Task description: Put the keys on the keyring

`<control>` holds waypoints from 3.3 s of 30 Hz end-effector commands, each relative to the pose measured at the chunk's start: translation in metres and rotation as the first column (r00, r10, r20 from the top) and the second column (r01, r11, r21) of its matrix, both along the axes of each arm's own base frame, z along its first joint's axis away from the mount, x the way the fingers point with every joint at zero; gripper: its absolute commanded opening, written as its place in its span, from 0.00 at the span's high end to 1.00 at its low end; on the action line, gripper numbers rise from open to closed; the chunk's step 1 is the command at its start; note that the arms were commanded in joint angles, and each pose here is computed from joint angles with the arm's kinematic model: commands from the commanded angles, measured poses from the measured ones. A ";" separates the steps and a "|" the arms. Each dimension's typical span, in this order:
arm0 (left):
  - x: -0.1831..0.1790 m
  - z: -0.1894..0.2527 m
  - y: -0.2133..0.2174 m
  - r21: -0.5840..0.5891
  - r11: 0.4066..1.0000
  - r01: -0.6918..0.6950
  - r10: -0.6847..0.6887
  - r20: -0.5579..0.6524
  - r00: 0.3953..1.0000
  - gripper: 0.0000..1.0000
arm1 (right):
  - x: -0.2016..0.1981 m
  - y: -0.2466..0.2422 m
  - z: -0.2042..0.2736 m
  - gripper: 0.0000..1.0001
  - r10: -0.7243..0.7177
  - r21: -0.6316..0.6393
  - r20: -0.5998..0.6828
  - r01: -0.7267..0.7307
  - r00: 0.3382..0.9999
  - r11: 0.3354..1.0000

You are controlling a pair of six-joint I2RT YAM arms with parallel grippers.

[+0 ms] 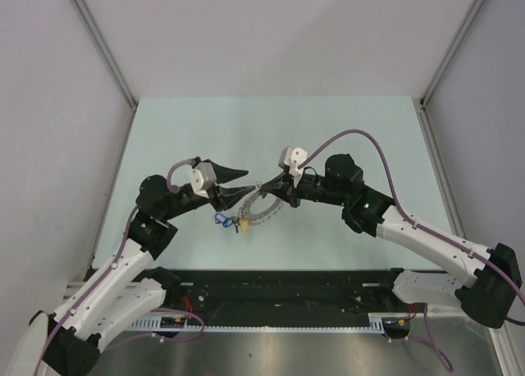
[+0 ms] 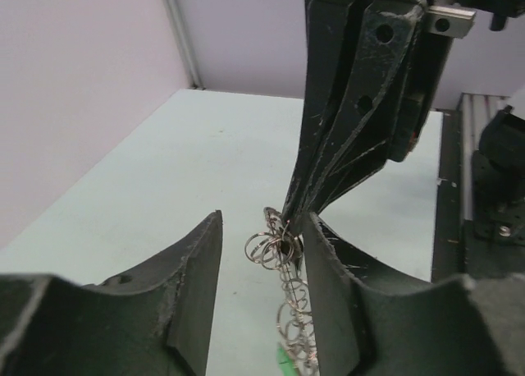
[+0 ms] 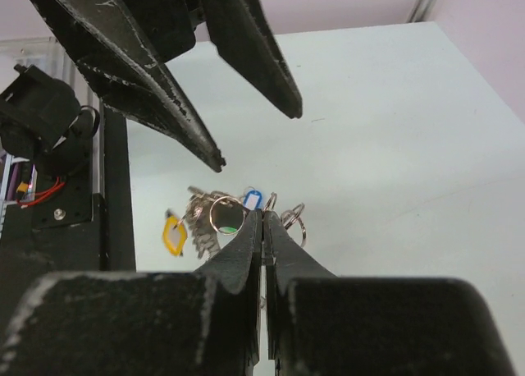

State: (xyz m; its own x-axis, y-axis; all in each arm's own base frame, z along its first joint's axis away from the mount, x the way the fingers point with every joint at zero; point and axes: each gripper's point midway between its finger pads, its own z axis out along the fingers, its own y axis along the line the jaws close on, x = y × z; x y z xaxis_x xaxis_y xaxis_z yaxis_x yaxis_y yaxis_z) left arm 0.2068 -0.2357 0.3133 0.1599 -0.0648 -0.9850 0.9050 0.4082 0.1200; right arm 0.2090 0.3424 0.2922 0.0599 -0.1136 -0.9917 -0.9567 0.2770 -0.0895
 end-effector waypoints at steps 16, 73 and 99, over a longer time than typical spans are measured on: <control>-0.044 -0.018 -0.014 0.218 0.923 0.318 -0.340 0.075 0.937 0.62 | -0.035 -0.009 0.009 1.00 0.182 -0.133 0.158 -0.162 0.971 0.978; -0.050 -0.073 -0.033 0.257 0.857 0.448 -0.392 -0.239 0.888 0.73 | -0.046 -0.006 0.001 1.00 0.214 -0.166 0.153 -0.188 0.965 0.968; -0.055 -0.079 -0.034 0.260 0.835 0.486 -0.423 -0.264 0.867 0.83 | -0.047 -0.003 -0.003 1.00 0.226 -0.173 0.148 -0.200 0.963 0.964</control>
